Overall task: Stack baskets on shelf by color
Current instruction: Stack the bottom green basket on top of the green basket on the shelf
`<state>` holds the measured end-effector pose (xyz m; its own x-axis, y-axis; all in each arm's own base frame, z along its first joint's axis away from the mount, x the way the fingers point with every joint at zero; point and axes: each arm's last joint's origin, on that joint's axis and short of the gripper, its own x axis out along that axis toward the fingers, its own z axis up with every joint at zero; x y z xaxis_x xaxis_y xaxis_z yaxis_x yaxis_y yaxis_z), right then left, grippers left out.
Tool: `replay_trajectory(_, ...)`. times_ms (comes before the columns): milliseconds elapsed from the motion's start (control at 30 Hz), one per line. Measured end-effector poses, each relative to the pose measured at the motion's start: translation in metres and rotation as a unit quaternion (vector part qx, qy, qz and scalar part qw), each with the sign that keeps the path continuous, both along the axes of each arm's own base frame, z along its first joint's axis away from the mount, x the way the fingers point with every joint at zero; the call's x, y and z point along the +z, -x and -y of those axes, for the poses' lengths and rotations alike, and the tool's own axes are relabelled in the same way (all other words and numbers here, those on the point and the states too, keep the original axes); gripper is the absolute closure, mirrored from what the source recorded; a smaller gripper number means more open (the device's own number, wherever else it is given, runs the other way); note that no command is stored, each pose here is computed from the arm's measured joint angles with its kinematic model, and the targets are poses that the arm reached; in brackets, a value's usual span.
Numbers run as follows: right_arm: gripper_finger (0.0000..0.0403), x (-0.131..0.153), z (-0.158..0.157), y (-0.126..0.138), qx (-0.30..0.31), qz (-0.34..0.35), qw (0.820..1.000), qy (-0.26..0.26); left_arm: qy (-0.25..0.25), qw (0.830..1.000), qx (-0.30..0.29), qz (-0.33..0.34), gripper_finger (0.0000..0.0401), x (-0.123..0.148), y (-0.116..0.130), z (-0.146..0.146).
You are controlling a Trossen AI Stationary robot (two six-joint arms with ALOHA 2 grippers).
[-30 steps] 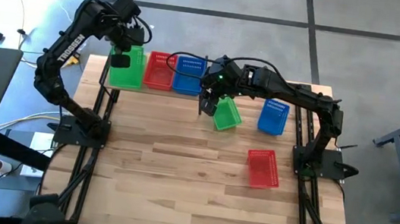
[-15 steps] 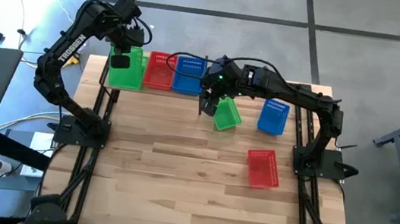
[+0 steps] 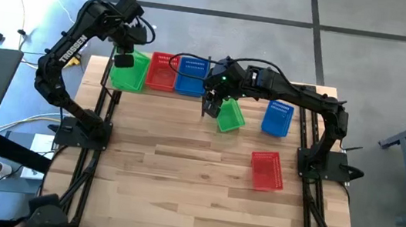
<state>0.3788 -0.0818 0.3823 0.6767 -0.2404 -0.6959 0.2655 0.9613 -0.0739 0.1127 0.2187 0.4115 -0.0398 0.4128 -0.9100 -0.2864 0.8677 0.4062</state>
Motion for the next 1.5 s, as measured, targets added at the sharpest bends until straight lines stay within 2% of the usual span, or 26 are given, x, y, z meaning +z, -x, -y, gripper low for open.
replay_trajectory(267, 0.0257, 0.000, 0.000, 0.000, 0.000, 0.000, 1.000, 0.000, -0.034, 0.999, 0.014, -0.028, 0.0326, 0.004, -0.004, 0.005)
replay_trajectory(367, 0.0257, 0.000, 0.000, 0.000, -0.002, 0.001, 1.000, -0.001, -0.046, 0.998, 0.047, -0.012, 0.0327, 0.006, -0.006, 0.010)
replay_trajectory(467, 0.0257, 0.000, 0.001, 0.000, -0.004, 0.001, 1.000, -0.003, -0.045, 0.992, 0.115, 0.019, 0.0327, 0.005, -0.009, 0.014)
replay_trajectory(633, 0.0257, 0.000, 0.002, 0.000, -0.006, 0.002, 1.000, -0.003, -0.041, 0.957, 0.269, 0.101, 0.0327, 0.005, -0.011, 0.018)
replay_trajectory(767, 0.0257, 0.000, 0.002, 0.000, -0.006, 0.004, 1.000, -0.003, -0.047, 0.927, 0.344, 0.139, 0.0327, 0.005, -0.013, 0.020)
replay_trajectory(900, 0.0257, 0.000, 0.002, 0.000, -0.006, 0.004, 1.000, -0.003, -0.062, 0.906, 0.390, 0.153, 0.0327, 0.005, -0.015, 0.020)
replay_trajectory(1000, 0.0257, 0.000, 0.002, 0.000, -0.006, 0.004, 1.000, -0.004, -0.064, 0.901, 0.398, 0.161, 0.0327, 0.004, -0.019, 0.021)
replay_trajectory(1300, 0.0257, 0.000, 0.002, 0.000, -0.012, 0.006, 1.000, -0.010, -0.113, 0.924, 0.334, 0.150, 0.0327, 0.007, -0.034, 0.023)
replay_trajectory(1433, 0.0257, 0.000, 0.002, 0.000, -0.011, 0.006, 1.000, -0.010, -0.147, 0.920, 0.342, 0.123, 0.0327, 0.008, -0.032, 0.023)
replay_trajectory(1500, 0.0257, 0.000, 0.002, 0.000, -0.012, 0.006, 1.000, -0.010, -0.143, 0.919, 0.352, 0.108, 0.0327, 0.007, -0.030, 0.026)
